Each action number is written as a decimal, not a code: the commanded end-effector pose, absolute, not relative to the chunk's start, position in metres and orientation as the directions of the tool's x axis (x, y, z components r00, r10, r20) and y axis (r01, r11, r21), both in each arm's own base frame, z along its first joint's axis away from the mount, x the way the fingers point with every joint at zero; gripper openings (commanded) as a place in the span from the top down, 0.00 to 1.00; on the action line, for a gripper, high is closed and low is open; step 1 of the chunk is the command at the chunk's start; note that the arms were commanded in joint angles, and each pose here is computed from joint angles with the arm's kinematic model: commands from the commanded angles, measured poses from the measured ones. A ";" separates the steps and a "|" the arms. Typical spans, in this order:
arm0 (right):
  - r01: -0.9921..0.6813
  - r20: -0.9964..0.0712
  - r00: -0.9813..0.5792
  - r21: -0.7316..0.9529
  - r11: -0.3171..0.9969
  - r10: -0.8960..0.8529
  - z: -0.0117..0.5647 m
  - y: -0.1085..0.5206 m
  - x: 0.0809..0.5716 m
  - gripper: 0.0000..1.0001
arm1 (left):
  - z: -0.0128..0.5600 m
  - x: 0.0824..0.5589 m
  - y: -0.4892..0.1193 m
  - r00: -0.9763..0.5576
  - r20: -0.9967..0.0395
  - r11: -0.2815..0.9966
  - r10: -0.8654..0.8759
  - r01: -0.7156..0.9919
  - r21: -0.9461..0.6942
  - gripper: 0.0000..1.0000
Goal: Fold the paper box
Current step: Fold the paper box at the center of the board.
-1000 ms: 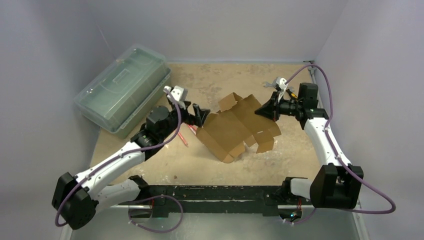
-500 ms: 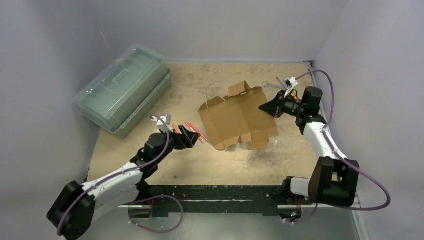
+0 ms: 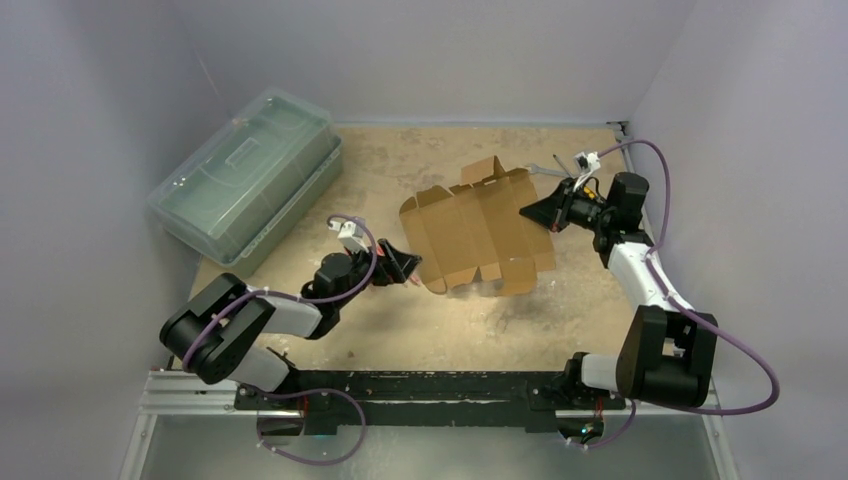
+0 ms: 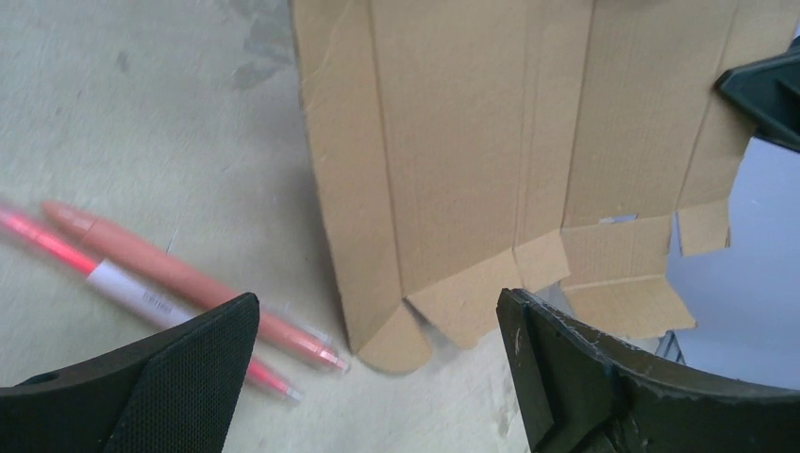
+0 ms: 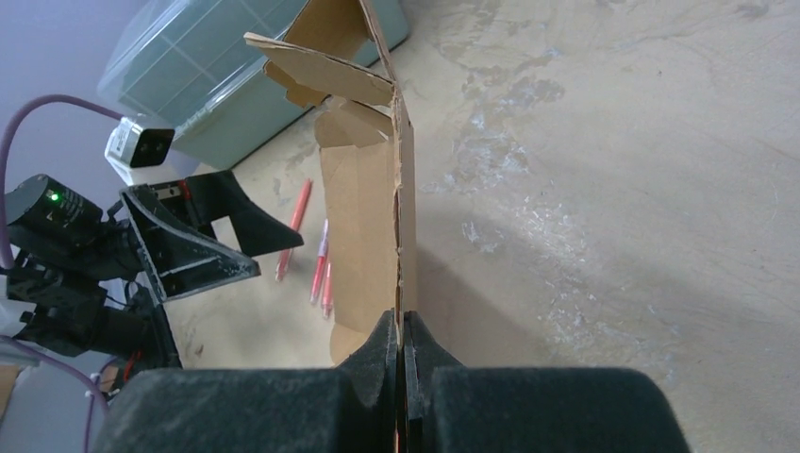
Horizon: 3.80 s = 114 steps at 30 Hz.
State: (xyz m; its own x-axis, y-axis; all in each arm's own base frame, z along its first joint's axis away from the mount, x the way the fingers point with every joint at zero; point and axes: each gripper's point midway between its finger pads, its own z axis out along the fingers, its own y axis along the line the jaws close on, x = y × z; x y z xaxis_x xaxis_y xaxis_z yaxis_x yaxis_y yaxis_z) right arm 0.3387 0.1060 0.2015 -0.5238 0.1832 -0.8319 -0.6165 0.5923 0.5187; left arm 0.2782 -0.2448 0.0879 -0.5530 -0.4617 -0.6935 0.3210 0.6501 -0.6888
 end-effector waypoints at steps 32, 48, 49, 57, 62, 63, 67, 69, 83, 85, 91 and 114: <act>-0.682 -0.857 -0.470 0.504 0.529 0.210 0.231 0.108 0.327 1.00 | 0.132 0.327 -0.297 -0.567 -0.595 0.262 -0.569 0.561 -0.785 0.39; -0.671 -0.880 -0.442 0.453 0.587 0.173 0.224 0.101 0.335 1.00 | 0.154 0.327 -0.292 -0.506 -0.662 0.301 -0.553 0.620 -0.725 1.00; -0.665 -0.883 -0.446 0.436 0.606 0.146 0.219 0.098 0.334 1.00 | 0.157 0.328 -0.291 -0.492 -0.684 0.331 -0.538 0.622 -0.709 1.00; -0.697 -0.913 -0.386 0.193 0.691 -0.134 0.187 0.074 0.338 0.80 | 0.160 0.334 -0.283 -0.540 -0.822 0.599 -0.182 0.602 -0.528 1.00; -0.724 -0.915 -0.336 0.099 0.683 -0.223 0.195 0.067 0.336 0.34 | 0.161 0.330 -0.277 -0.587 -0.807 0.644 0.064 0.642 -0.416 1.00; -0.724 -0.918 -0.317 0.072 0.686 -0.238 0.201 0.063 0.335 0.28 | 0.157 0.327 -0.274 -0.590 -0.797 0.648 0.127 0.657 -0.384 1.00; -0.717 -0.925 -0.258 -0.011 0.697 -0.280 0.215 0.053 0.329 0.14 | 0.164 0.327 -0.268 -0.565 -0.778 0.633 0.274 0.715 -0.296 1.00; -0.724 -0.935 -0.214 -0.043 0.688 -0.284 0.225 0.053 0.324 0.12 | 0.157 0.326 -0.268 -0.571 -0.745 0.610 0.345 0.739 -0.284 1.00; -0.956 -0.944 -0.089 -0.009 0.295 -0.317 0.233 0.136 0.338 0.05 | 0.149 0.340 -0.308 -0.518 -0.680 0.500 0.518 0.829 -0.250 1.00; -0.950 -0.938 -0.164 0.066 0.305 -0.306 0.221 0.143 0.347 0.05 | 0.150 0.339 -0.311 -0.513 -0.684 0.493 0.519 0.833 -0.250 1.00; -0.906 -0.904 -0.307 0.182 0.382 -0.297 0.192 0.151 0.365 0.06 | 0.155 0.333 -0.311 -0.496 -0.703 0.485 0.510 0.841 -0.242 1.00; -0.886 -0.847 -0.406 0.272 0.375 -0.344 0.144 0.168 0.364 1.00 | 0.174 0.326 -0.315 -0.465 -0.774 0.472 0.430 0.847 -0.246 1.00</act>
